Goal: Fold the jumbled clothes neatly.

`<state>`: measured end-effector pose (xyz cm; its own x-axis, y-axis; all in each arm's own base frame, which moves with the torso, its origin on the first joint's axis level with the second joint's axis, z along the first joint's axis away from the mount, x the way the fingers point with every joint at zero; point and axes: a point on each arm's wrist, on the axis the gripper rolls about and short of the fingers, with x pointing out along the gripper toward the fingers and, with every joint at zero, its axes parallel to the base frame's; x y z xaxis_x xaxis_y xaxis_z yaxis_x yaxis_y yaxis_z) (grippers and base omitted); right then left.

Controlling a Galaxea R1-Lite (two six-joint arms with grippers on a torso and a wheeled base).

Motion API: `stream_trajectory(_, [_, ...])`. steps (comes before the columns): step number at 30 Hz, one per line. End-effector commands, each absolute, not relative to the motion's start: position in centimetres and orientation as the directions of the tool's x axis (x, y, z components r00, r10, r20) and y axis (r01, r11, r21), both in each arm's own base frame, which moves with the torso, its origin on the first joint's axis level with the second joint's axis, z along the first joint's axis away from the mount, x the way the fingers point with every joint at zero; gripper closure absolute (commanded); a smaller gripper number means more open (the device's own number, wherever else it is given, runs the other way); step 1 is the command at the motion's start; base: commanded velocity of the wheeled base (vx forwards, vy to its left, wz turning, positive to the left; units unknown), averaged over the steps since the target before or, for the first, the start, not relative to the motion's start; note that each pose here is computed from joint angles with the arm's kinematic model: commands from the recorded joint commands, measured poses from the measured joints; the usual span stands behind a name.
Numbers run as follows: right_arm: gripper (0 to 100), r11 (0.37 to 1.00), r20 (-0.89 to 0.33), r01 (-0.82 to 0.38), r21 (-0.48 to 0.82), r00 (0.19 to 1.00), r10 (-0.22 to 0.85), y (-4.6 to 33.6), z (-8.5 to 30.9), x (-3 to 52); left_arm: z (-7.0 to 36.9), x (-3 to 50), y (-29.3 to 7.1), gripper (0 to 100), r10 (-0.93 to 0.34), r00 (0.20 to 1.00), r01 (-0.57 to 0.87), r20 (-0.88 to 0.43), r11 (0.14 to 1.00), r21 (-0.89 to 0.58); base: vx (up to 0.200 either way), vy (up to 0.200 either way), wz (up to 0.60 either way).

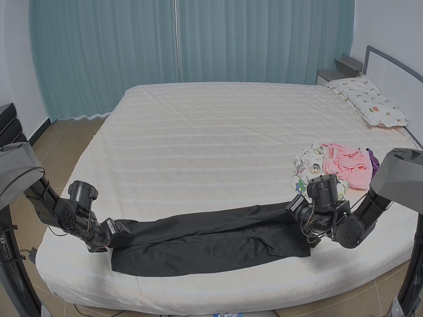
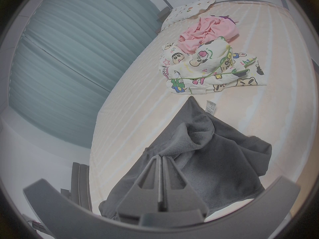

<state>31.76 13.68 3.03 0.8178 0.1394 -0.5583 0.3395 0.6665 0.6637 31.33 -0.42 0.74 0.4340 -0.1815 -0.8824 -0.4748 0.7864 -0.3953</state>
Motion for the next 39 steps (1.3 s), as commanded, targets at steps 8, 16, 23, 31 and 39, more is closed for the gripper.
stream_trajectory(8, [100,0.661,-0.558,0.341,0.668,0.818,0.141,13.6,3.1,31.7,0.2,31.7,-0.8,100,-0.168,0.431,-0.497,-0.887,0.776,-0.388,0.000,0.000,0.00])
stream_trajectory(16, [100,0.655,-0.543,0.330,0.680,0.827,0.147,13.4,3.6,32.1,1.9,32.6,-0.7,100,-0.166,0.495,-0.543,-0.853,0.707,-0.453,0.000,0.000,0.00])
stream_trajectory(23, [100,0.637,-0.486,0.282,0.718,0.858,0.168,11.8,5.7,33.2,4.2,33.6,-0.5,100,-0.163,0.570,-0.553,-0.805,0.648,-0.523,0.000,0.000,0.00])
stream_trajectory(31, [100,0.645,-0.415,0.206,0.736,0.890,0.190,11.4,7.2,36.0,6.7,36.2,-0.1,100,-0.110,0.656,-0.527,-0.746,0.641,-0.558,0.000,0.000,0.00])
stream_trajectory(39, [100,0.626,-0.331,0.151,0.765,0.926,0.182,11.7,7.9,39.5,9.4,38.4,0.4,100,-0.098,0.712,-0.505,-0.695,0.616,-0.604,0.000,0.000,0.00])
